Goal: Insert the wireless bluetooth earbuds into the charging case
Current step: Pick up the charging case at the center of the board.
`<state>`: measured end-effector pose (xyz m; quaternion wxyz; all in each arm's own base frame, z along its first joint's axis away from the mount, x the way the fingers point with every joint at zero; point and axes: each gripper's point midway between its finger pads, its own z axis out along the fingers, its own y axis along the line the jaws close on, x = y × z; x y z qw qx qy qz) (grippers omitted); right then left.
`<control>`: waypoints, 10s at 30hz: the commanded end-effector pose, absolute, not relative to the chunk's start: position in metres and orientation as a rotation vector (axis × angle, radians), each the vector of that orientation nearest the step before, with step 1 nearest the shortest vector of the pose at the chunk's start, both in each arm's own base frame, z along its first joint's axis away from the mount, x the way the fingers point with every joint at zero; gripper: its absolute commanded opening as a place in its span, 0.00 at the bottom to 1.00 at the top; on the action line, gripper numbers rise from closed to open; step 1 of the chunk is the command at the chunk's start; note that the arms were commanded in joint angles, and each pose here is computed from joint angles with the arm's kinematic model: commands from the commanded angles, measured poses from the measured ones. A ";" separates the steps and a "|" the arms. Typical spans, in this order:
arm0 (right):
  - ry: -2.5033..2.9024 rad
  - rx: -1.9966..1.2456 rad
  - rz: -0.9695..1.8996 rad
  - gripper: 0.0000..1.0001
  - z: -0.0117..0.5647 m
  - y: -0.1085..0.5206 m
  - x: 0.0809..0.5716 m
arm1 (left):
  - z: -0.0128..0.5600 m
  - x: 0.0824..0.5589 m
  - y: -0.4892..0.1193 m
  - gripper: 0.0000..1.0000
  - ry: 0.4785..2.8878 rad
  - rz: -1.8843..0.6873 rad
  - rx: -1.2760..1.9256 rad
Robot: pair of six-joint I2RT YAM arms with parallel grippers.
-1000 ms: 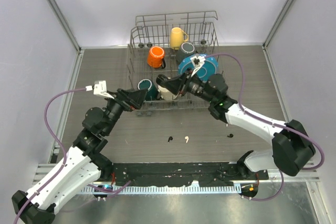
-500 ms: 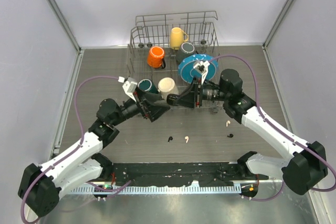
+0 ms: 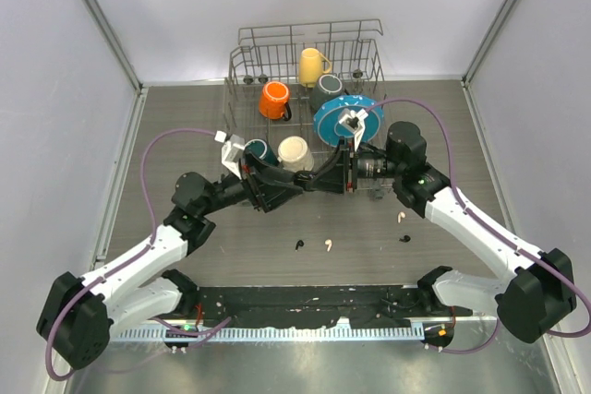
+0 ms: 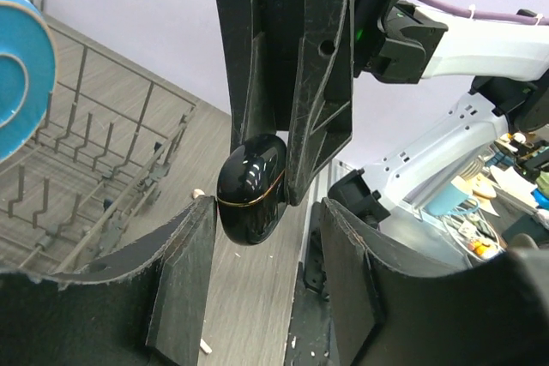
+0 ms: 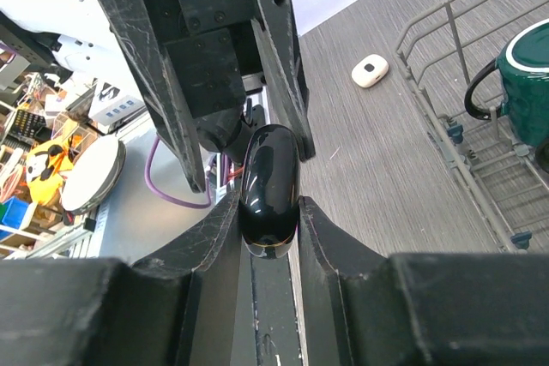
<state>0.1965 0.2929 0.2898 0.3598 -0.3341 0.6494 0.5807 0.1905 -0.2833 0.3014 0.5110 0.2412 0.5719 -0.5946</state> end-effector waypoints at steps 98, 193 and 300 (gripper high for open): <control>2.015 0.357 2.020 0.68 0.313 0.305 0.211 | 0.313 0.217 -0.279 0.00 1.123 -1.249 0.484; 1.907 0.330 2.213 0.01 0.314 0.313 0.205 | 0.343 0.188 -0.292 0.32 0.911 -1.263 0.543; 1.845 0.278 2.300 0.01 0.320 0.313 0.197 | 0.330 0.189 -0.293 0.45 0.949 -1.220 0.539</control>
